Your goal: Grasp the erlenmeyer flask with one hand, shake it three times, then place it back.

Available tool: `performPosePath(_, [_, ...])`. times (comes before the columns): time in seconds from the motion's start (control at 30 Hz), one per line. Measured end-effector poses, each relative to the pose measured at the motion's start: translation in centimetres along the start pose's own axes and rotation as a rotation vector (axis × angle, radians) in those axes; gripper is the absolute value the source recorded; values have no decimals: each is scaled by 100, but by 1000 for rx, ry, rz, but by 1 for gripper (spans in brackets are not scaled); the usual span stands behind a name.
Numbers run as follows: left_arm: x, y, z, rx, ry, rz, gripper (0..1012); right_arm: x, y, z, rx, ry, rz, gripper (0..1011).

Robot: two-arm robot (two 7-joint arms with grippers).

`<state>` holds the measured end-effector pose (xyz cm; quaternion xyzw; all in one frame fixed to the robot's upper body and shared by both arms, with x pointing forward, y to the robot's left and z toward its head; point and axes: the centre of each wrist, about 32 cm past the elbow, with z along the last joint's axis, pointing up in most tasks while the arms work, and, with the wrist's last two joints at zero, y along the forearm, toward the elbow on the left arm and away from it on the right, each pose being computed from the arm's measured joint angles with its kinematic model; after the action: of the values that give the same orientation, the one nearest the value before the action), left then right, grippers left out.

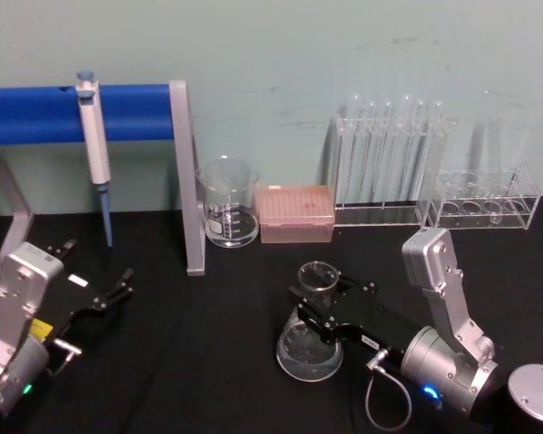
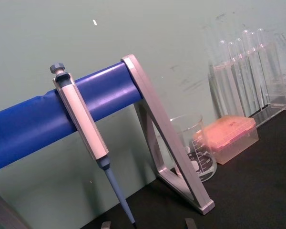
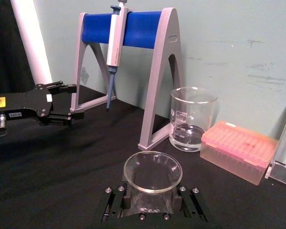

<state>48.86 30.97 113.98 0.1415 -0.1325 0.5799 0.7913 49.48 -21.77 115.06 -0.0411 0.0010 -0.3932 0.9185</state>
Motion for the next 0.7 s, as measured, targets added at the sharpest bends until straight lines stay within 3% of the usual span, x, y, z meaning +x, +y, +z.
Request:
performPosePath(0.37, [0,0,0,0,0,0,1001,-1,0,-1,1,3,0,489])
performPosePath(0.57, [0,0,0,0,0,0,1001,-1,-2,-1,1,4,-1,716])
performPosePath(0.7, [0,0,0,0,0,0,1001,-1,-3,-1,1,4,-1,809])
